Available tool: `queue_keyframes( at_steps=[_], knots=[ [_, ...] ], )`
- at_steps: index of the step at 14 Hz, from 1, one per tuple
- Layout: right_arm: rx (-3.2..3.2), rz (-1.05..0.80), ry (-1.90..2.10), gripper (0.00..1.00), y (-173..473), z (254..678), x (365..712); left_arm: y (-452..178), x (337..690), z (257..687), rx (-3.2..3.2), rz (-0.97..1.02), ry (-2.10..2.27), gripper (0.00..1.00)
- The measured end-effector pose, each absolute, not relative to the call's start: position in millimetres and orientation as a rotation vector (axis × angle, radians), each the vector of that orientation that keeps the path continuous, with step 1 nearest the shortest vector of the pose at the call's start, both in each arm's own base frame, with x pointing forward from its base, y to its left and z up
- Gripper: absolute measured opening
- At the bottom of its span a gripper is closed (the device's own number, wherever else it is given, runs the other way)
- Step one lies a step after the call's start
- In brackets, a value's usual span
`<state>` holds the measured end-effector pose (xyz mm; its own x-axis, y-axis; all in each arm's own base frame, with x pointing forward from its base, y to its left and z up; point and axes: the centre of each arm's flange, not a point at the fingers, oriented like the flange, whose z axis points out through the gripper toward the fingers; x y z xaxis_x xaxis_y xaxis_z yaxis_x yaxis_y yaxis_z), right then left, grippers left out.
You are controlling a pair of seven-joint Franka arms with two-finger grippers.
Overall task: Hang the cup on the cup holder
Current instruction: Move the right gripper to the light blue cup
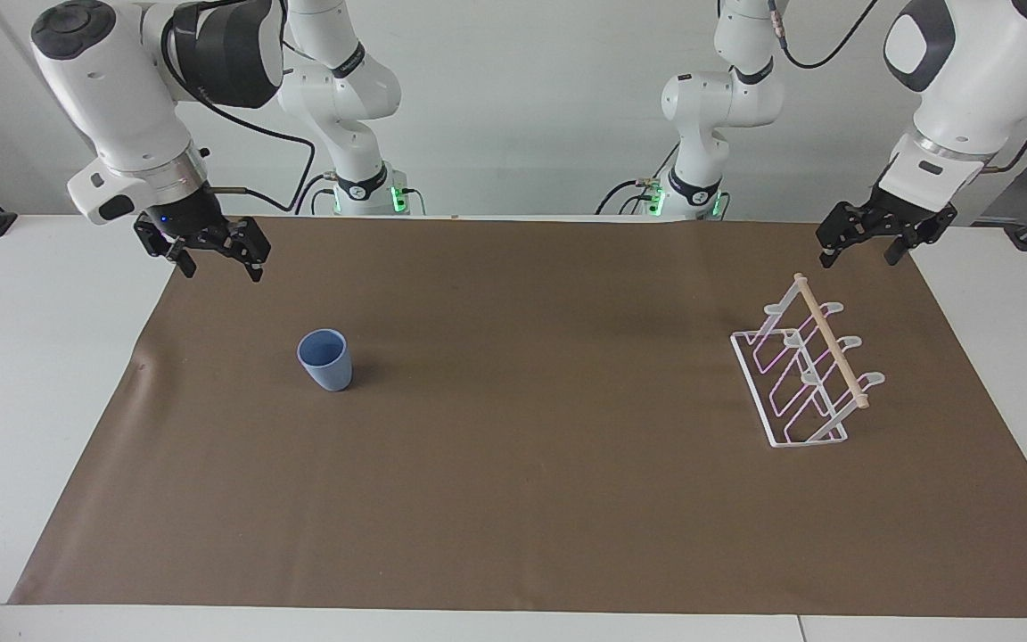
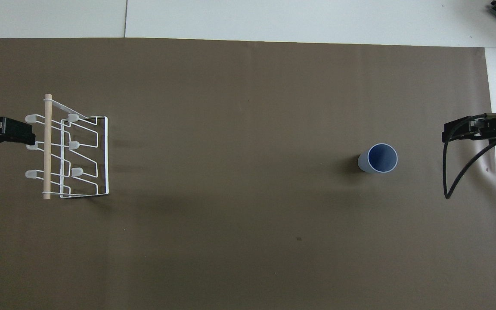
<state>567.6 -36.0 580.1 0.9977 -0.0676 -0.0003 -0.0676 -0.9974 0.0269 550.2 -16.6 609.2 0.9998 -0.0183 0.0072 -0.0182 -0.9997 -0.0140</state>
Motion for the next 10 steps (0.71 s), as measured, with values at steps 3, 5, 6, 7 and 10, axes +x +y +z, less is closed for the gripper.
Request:
queue_keyframes(
  at_steps=[3,5,6,7,10],
  knots=[
    [3.113,-0.002,-0.105,1.0,-36,580,568,-17,550,609,-3.128,-0.011,0.028,1.0],
    [3.113,-0.006,-0.103,1.0,-35,579,567,-17,550,609,-3.128,-0.011,0.028,1.0],
    [3.113,-0.008,-0.099,1.0,-34,576,567,-17,550,609,-3.128,-0.011,0.028,1.0],
    [3.114,0.008,-0.094,1.0,-32,571,568,-17,550,609,-3.128,-0.011,0.028,1.0],
    [3.115,0.105,-0.082,1.0,-30,532,565,-17,550,609,-3.128,-0.011,0.028,1.0]
  ],
)
